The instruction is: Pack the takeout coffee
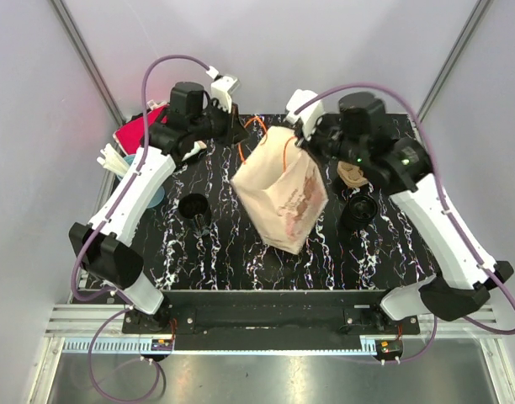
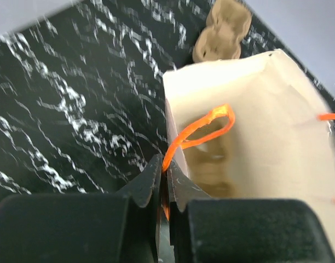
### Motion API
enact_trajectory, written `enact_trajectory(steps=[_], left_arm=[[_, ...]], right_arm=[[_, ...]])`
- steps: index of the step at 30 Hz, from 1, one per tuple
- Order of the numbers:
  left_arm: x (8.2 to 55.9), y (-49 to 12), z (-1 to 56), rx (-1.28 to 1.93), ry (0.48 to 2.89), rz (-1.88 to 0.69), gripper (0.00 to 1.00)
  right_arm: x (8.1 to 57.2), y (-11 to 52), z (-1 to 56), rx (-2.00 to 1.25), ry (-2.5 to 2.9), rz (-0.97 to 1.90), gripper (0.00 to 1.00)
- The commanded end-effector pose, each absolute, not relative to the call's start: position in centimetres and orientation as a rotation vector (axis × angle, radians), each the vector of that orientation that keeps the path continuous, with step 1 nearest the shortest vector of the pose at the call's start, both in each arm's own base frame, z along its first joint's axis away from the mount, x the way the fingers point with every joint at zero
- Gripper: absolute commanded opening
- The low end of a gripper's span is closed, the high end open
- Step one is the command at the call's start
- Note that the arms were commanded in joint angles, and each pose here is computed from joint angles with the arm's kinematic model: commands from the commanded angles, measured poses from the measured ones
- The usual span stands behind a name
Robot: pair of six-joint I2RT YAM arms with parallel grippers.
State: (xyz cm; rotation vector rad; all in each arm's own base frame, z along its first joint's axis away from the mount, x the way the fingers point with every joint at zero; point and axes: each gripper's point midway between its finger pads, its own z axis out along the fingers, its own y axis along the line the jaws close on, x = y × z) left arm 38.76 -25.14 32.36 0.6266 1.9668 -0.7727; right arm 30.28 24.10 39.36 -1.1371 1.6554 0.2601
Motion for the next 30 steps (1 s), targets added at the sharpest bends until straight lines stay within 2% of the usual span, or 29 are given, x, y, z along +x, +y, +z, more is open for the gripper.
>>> enact_trajectory(steps=[1,4,8,13,16,21,23,25,27,28,30], left_arm=[[38.5,-24.9,38.2,0.633,1.799,-0.739,0.07],[38.9,-24.7,37.6,0.624,1.812,-0.711,0.05],[39.2,-24.8,36.4,0.622,1.844,-0.714,0.04],[39.3,-24.7,36.2,0.627,1.846,-0.707,0.02],[39.5,-24.8,36.3,0.625,1.848,-0.706,0.02],[39.4,-25.3,35.4,0.632,1.870,-0.724,0.01],[39.4,-25.4,35.1,0.638,1.876,-0.725,0.01],[39.5,-25.4,34.8,0.635,1.885,-0.725,0.01],[39.4,-25.5,34.9,0.637,1.881,-0.727,0.01],[39.4,-25.4,34.9,0.637,1.881,-0.727,0.01],[39.4,-25.5,34.9,0.640,1.878,-0.723,0.01]], right_arm=[[29.2,24.0,46.9,-1.010,1.509,0.317,0.00],[28.9,24.1,49.3,-0.968,1.474,0.344,0.00],[29.3,24.6,45.6,-1.045,1.549,0.338,0.00],[29.6,24.2,44.5,-1.016,1.573,0.318,0.00],[29.7,23.5,47.3,-0.918,1.522,0.310,0.00],[27.2,24.6,48.1,-0.968,1.490,0.451,0.00],[26.9,25.1,46.9,-0.993,1.520,0.484,0.00],[26.6,26.6,43.8,-1.169,1.567,0.476,0.00],[28.9,24.7,42.5,-1.087,1.685,0.307,0.00],[29.4,24.2,46.6,-0.958,1.542,0.308,0.00],[28.7,23.4,48.4,-0.854,1.481,0.360,0.00]])
